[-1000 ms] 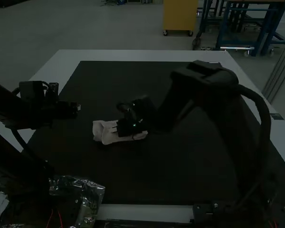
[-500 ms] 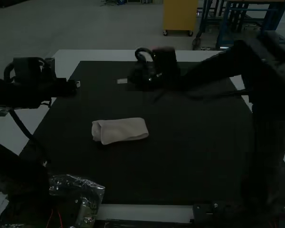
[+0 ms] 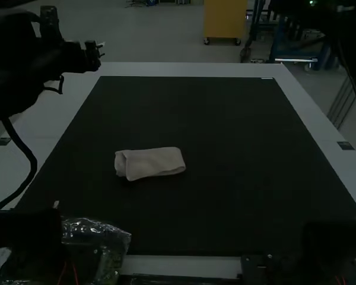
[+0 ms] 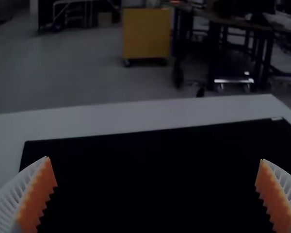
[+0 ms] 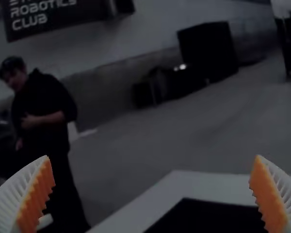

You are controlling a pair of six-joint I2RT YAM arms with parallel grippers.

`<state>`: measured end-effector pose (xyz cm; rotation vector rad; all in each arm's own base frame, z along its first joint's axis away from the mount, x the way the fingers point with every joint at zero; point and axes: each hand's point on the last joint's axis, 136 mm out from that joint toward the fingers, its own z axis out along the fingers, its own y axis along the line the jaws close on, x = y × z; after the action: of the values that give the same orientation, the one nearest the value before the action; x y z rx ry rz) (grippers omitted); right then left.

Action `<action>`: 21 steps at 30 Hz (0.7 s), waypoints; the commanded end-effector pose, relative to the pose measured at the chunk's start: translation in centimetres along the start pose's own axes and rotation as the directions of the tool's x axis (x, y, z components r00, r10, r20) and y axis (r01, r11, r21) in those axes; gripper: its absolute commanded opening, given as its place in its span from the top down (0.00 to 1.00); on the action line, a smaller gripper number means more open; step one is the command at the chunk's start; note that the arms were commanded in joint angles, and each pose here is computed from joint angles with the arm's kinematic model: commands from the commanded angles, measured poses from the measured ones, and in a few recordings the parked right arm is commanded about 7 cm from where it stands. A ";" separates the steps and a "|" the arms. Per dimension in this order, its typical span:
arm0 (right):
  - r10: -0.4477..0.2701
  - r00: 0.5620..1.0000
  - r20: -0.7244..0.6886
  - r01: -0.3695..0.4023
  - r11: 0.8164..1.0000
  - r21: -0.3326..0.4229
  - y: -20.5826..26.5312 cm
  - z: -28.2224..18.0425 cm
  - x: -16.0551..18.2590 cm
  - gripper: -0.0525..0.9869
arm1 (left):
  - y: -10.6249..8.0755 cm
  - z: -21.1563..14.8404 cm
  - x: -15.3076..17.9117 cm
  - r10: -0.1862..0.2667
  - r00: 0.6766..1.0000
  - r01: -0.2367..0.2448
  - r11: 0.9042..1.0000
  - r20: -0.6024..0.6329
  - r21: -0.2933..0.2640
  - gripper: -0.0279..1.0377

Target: Fold the towel.

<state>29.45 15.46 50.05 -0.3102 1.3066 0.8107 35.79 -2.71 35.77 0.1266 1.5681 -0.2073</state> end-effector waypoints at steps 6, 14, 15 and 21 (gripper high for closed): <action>-0.201 0.951 0.236 0.179 0.978 0.109 3.7 -12.4 -5.7 0.06 | -3.2 -7.7 -6.8 0.032 0.974 -0.040 0.999 0.222 0.031 0.06; -0.322 0.826 0.462 0.254 0.945 0.206 10.6 -22.9 -7.3 0.06 | -4.6 -19.1 -11.4 0.090 0.856 -0.077 0.996 0.509 -0.047 0.06; -0.335 0.810 0.482 0.254 0.940 0.227 11.0 -24.0 -7.4 0.06 | -4.7 -20.4 -11.5 0.096 0.838 -0.076 0.995 0.536 -0.058 0.06; -0.441 0.758 0.481 0.292 0.888 0.354 11.3 -26.3 -7.3 0.06 | -4.0 -25.0 -10.1 0.179 0.786 -0.085 0.980 0.591 -0.182 0.06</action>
<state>1.41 5.55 52.69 -0.1713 0.7393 0.4175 10.82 -2.15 46.79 0.0971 0.9171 -0.0875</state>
